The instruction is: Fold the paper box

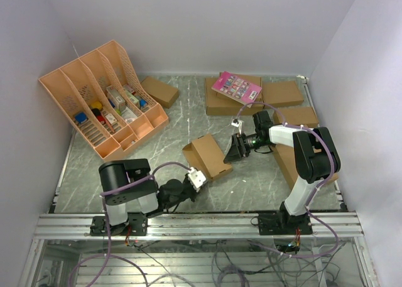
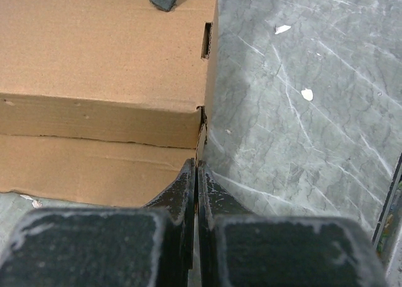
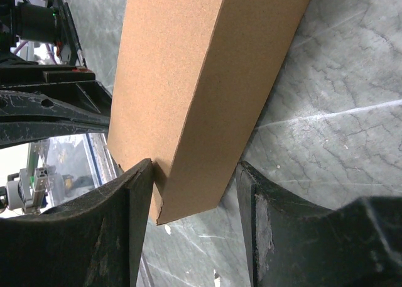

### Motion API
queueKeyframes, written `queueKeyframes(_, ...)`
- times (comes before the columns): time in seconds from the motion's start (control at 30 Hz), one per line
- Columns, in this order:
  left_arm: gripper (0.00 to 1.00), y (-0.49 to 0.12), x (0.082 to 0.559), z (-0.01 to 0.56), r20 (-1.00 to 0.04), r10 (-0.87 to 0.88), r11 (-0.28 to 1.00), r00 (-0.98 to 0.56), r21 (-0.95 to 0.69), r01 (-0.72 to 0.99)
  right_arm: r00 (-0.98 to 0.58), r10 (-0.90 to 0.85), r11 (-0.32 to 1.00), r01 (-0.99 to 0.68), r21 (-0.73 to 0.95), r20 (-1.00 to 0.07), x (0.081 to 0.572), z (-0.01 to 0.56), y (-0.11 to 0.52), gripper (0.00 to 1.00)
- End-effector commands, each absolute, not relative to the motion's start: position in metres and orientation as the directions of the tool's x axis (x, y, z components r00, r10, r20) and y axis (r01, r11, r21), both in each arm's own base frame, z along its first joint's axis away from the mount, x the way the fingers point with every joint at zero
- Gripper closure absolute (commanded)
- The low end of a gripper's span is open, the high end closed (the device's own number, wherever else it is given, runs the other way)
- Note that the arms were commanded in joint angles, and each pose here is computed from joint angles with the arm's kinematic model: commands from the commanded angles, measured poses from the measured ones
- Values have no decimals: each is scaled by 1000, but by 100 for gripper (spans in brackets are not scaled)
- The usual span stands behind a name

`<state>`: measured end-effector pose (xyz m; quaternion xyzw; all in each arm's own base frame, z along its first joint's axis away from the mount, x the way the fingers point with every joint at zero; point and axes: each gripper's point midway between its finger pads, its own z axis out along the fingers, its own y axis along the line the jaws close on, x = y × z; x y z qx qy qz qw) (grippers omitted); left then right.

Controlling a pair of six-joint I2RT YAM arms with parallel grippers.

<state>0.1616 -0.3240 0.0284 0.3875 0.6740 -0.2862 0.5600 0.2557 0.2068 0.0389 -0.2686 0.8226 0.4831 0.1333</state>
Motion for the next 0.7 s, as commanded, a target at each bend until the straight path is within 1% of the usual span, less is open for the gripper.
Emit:
queueKeyframes(0.0,93,-330,171,44,-985,141,563,-99,-2,826,-797,-367,463,-603,650,-479,261,16,198,47)
queueKeyframes(0.2,93,-337,180,53,-977,152,579,-151,-35,815,-789,-377,451,-614,648,-485,260,17,201,47)
queueKeyframes(0.57,93,-354,186,59,-942,273,559,-195,-10,829,-781,-384,441,-623,646,-492,258,19,203,47)
queueKeyframes(0.6,92,-354,187,60,-938,284,559,-199,-6,829,-781,-385,441,-624,645,-492,258,20,203,47)
queueKeyframes(0.67,87,-356,190,65,-934,289,566,-208,-8,824,-780,-387,440,-625,645,-492,258,20,203,47)
